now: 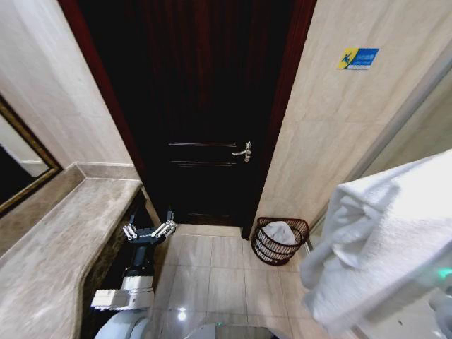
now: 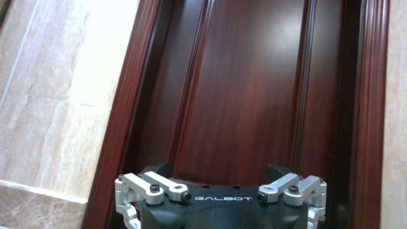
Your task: Discard the used towel into the hamper.
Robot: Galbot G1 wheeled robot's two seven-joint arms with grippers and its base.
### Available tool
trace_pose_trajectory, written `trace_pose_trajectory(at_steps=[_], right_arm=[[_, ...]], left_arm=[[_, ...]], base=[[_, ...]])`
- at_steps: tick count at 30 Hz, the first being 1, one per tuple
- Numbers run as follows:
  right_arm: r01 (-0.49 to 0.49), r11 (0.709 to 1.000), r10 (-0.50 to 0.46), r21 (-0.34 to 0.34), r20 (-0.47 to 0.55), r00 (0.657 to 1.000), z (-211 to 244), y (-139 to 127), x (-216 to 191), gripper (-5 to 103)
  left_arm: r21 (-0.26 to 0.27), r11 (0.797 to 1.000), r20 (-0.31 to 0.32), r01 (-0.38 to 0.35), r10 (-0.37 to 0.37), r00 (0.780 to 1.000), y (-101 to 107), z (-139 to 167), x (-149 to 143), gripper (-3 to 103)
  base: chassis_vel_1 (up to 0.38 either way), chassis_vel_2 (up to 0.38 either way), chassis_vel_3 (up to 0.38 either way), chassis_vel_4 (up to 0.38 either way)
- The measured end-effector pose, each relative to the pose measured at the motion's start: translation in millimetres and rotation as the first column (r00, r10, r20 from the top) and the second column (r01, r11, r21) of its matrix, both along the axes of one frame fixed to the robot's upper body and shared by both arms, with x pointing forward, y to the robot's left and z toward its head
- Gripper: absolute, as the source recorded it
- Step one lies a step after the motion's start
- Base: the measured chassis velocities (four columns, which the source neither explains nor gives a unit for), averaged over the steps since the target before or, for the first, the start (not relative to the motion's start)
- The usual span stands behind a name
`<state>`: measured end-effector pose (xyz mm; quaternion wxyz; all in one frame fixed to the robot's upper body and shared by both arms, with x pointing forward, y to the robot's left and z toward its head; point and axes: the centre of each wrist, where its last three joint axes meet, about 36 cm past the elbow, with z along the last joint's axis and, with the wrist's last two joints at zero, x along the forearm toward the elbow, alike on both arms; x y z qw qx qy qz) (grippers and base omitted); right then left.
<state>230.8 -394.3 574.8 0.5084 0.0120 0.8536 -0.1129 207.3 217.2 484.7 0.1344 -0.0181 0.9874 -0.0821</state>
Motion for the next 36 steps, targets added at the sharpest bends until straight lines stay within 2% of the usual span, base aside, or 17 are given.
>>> trace_pose_trajectory(at_steps=[15,36], right_arm=[[0.016,1.000,-0.016,0.005,-0.001,1.000,-3.4,-2.9,2.2,2],[0.002,1.000,-0.002,0.002,0.008,1.000,-2.0,-2.2,0.9,2]], left_arm=[[0.000,1.000,0.000,0.000,0.000,1.000,0.0,0.0,0.0,100],[0.000,1.000,0.000,0.000,0.000,1.000,0.0,0.0,0.0,100]], base=[[-0.167,0.163,0.162,-0.168],[-0.025,0.024,0.020,-0.017]])
